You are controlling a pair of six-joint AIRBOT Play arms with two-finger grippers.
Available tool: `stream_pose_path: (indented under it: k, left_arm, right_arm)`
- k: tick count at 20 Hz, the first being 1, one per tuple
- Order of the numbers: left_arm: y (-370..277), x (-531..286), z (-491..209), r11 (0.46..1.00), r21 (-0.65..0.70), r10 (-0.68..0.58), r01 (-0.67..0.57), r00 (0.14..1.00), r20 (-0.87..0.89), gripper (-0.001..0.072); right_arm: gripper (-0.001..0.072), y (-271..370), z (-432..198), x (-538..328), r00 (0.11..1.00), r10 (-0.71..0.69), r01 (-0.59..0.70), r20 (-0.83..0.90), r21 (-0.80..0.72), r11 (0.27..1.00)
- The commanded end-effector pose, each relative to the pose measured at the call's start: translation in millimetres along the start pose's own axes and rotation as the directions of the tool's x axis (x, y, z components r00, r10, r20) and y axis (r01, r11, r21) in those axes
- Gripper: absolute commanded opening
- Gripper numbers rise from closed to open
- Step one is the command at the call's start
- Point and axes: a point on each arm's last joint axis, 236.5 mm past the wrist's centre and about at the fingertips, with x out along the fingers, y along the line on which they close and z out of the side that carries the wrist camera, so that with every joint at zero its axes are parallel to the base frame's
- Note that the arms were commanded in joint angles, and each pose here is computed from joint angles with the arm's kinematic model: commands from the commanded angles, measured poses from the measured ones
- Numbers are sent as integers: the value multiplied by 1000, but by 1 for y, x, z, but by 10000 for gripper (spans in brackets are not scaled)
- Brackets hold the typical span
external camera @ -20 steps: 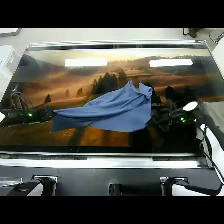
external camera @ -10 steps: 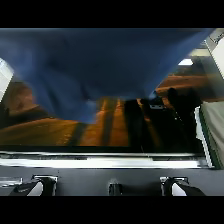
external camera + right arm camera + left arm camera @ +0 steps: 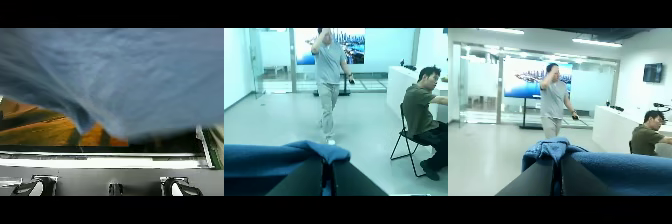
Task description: Fold the clothes and pants, and hang the long-sleeved shirts on hangers.
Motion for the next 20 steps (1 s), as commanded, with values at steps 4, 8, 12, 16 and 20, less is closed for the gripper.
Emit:
stream_pose_path:
  k: [4, 8, 12, 16, 20]
  left_arm:
    - [49, 51, -156, 997, -45, 38, -67, 878, -477, 21]
    - [92, 73, -367, 973, -152, -26, -172, 575, -818, 21]
    - [114, 68, -549, 923, -212, -91, -321, 352, -931, 22]
    - [98, 61, -644, 793, -359, -267, -492, 249, -931, 22]
    - [80, 42, -675, 740, -393, -367, -546, 162, -916, 22]
  right_arm:
    - [38, -19, -186, 69, 818, 51, 89, -573, 213, 973]
    - [38, -10, -417, 107, 438, 274, 223, -856, 399, 889]
    - [39, 0, -560, 144, 366, 419, 404, -831, 548, 732]
    - [39, 41, -637, 148, 278, 515, 463, -811, 583, 667]
    - [40, 56, -646, 168, 340, 479, 431, -809, 587, 685]
